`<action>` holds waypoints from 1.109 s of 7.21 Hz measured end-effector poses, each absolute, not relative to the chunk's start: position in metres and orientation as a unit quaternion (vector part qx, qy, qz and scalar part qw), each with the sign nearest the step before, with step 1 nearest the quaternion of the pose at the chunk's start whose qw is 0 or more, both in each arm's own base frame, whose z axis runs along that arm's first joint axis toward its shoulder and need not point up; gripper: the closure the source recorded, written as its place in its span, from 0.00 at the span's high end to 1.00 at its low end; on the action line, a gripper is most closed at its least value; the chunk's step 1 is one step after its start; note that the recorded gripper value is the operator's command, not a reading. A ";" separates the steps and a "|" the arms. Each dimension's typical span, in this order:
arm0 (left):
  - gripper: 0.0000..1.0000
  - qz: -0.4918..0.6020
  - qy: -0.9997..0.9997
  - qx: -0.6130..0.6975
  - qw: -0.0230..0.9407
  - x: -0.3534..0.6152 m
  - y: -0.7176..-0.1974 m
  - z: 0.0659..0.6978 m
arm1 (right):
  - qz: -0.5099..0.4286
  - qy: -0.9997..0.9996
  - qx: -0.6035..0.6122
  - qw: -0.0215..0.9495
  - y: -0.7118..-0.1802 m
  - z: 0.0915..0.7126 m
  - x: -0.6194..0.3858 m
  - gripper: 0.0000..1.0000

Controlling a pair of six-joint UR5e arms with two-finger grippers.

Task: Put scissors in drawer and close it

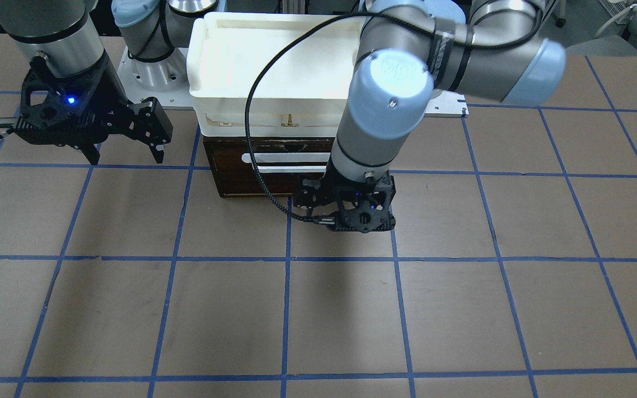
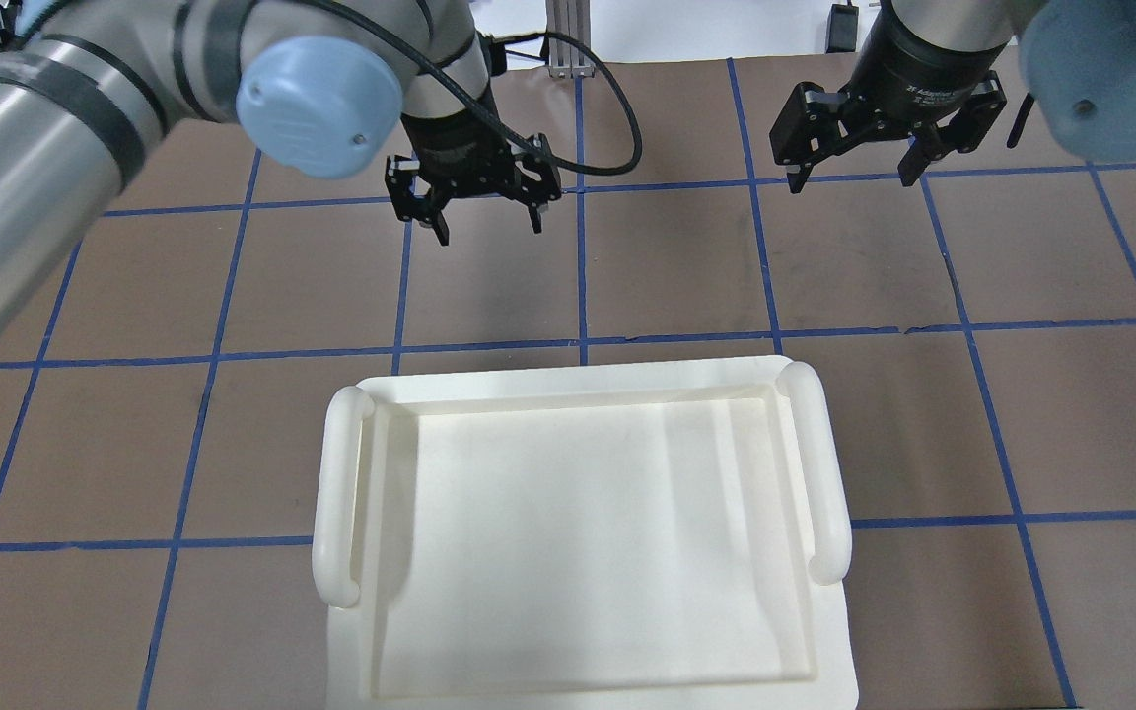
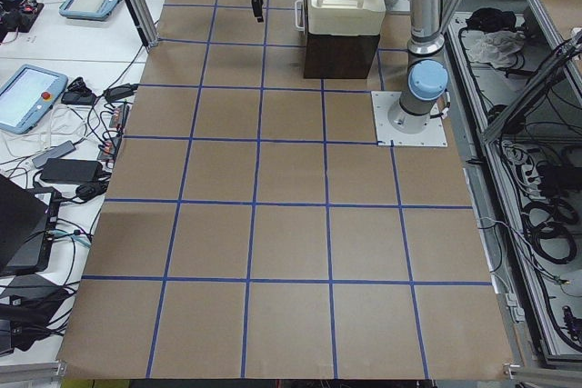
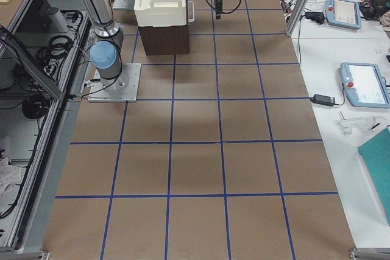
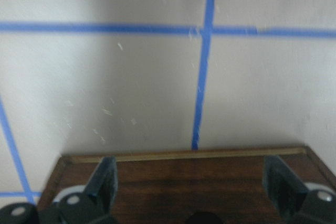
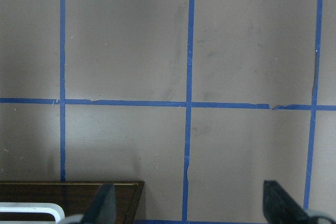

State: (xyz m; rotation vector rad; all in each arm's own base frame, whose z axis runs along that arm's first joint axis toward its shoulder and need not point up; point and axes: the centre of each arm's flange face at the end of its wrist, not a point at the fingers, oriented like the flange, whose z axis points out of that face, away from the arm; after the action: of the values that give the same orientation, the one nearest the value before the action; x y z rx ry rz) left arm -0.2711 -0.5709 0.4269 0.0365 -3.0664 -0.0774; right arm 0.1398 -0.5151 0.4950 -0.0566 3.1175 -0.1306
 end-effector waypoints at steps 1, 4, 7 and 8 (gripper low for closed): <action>1.00 -0.004 -0.999 -0.019 0.029 -0.259 -0.555 0.467 | -0.042 0.999 -0.018 0.010 -0.515 0.495 0.140 1.00; 1.00 0.021 -0.999 -0.036 0.019 -0.218 -0.493 0.517 | -0.042 0.999 -0.018 0.010 -0.515 0.495 0.140 1.00; 1.00 0.048 -0.998 -0.021 0.023 -0.171 -0.488 0.532 | -0.040 0.999 -0.019 0.006 -0.515 0.495 0.140 1.00; 1.00 0.053 -0.998 -0.012 0.023 -0.158 -0.498 0.533 | -0.041 0.999 -0.020 0.005 -0.515 0.495 0.139 1.00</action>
State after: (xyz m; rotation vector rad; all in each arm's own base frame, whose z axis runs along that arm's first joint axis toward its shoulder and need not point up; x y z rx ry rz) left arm -0.1585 -0.4982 0.5333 -0.0385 -3.0909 0.1626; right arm 0.1394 -0.5151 0.4949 -0.0619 3.1273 -0.1298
